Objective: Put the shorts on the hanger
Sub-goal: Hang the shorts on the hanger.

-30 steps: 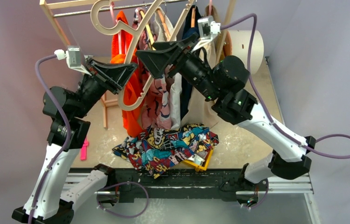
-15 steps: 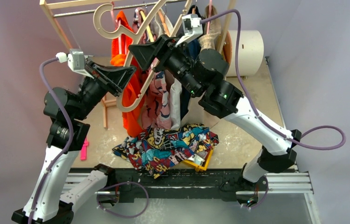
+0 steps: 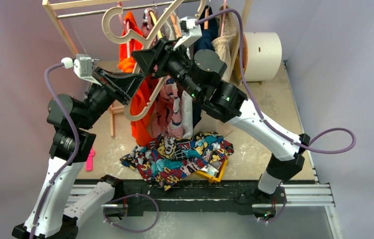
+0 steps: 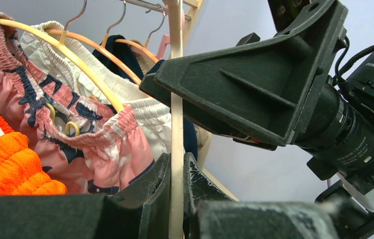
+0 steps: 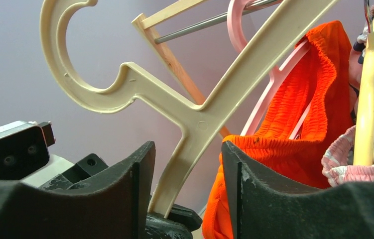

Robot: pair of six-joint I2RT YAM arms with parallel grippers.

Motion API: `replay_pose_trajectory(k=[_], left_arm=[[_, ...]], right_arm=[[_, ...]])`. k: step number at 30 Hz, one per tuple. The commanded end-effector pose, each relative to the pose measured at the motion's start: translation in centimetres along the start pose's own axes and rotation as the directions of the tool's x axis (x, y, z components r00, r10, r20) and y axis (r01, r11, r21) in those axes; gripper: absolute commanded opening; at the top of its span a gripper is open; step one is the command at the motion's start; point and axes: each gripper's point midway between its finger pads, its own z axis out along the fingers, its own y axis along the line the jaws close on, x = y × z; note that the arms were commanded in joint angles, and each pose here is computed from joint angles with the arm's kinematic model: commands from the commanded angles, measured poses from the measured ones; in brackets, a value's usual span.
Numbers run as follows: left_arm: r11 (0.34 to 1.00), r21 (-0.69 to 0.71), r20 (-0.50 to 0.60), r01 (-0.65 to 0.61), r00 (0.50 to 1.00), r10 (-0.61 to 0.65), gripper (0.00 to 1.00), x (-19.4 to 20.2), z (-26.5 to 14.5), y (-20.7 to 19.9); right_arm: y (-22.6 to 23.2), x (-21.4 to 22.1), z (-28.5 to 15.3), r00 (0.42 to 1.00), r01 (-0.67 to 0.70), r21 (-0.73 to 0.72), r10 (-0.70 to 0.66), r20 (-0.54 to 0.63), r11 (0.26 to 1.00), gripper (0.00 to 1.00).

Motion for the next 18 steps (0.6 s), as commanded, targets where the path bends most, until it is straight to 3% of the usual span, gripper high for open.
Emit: replay_pose_trajectory(k=[1,10,12,14,18], left_arm=[[0.999,0.026,0.053,-0.047,0.998,0.045,0.0,-1.3,-0.4,-0.8],[0.998,0.026,0.049,-0.05,0.998,0.049,0.0,-1.0,-0.5,-0.8],[0.998,0.024,0.05,-0.051,0.998,0.05,0.08,-1.1,-0.6,-0.8],[0.998,0.024,0.055,-0.051,0.997,0.05,0.24,-1.2,-0.7,-0.9],[0.998,0.037,0.074,-0.059,0.996,0.056,0.38,-2.0,-1.2,-1.7]], right_arm=[[1.6,-3.3,-0.9,0.996,-0.042,-0.033,0.045,0.082,0.999,0.51],[2.0,-3.0,-0.7,0.996,-0.044,-0.054,0.048,0.071,0.998,0.28],[2.1,-3.1,-0.8,0.996,-0.043,-0.058,0.047,0.07,0.997,0.24],[2.3,-3.5,-1.3,0.996,-0.044,-0.07,0.049,0.075,0.997,0.21],[2.5,-4.2,-2.5,0.995,-0.05,-0.087,0.057,0.082,0.995,0.18]])
